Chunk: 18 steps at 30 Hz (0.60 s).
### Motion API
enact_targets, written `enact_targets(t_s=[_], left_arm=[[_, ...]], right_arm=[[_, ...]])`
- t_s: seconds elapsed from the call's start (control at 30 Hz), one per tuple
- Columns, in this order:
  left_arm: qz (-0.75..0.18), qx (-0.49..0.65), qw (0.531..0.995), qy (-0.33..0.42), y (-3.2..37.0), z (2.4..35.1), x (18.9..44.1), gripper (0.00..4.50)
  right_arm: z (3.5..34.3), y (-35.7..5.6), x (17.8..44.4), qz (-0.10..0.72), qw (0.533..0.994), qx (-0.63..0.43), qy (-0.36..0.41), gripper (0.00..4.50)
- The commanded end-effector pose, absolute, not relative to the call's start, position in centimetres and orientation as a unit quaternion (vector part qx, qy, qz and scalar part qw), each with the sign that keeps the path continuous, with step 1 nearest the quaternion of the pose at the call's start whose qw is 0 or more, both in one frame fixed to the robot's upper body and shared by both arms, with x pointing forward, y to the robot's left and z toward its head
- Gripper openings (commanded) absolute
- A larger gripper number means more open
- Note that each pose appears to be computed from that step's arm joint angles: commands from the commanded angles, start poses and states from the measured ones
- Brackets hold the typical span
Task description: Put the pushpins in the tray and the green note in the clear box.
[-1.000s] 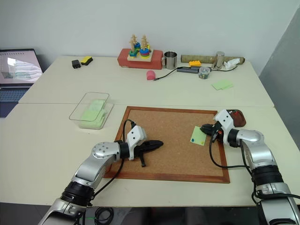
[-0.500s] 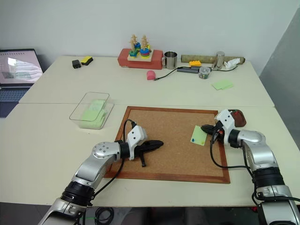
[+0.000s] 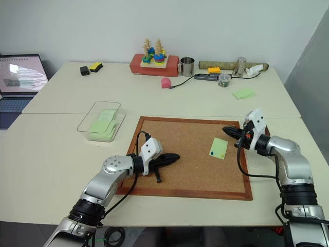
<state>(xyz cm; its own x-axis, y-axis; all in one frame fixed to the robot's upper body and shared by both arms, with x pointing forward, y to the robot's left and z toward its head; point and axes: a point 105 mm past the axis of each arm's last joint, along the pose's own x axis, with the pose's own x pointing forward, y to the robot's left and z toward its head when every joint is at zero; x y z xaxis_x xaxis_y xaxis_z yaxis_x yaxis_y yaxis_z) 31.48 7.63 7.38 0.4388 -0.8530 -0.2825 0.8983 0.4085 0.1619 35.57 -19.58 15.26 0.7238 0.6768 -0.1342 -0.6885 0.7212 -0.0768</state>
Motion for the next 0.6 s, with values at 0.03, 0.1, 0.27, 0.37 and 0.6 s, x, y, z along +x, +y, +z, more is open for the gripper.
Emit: enact_targets(t_s=[0.03,0.1,0.27,0.37,0.6], left_arm=[[-0.532,0.146,0.826,0.113,7.2,5.5,30.7,0.0],[-0.534,0.148,0.825,0.113,7.2,5.5,30.7,0.0],[-0.543,0.163,0.816,0.113,6.9,5.1,30.3,0.0],[-0.543,0.162,0.816,0.112,6.8,5.2,30.3,0.0],[-0.543,0.165,0.816,0.112,7.0,5.3,30.3,0.0]], right_arm=[[16.8,-23.4,36.7,0.284,0.95,-0.125,0.035,0.05],[16.6,-25.0,37.3,0.243,0.956,-0.161,0.044,0.05],[15.4,-27.8,38.3,0.169,0.956,-0.228,0.072,0.05],[14.8,-28.6,38.7,0.143,0.959,-0.232,0.079,0.05],[14.0,-29.2,39.3,0.12,0.965,-0.212,0.094,1.02]])
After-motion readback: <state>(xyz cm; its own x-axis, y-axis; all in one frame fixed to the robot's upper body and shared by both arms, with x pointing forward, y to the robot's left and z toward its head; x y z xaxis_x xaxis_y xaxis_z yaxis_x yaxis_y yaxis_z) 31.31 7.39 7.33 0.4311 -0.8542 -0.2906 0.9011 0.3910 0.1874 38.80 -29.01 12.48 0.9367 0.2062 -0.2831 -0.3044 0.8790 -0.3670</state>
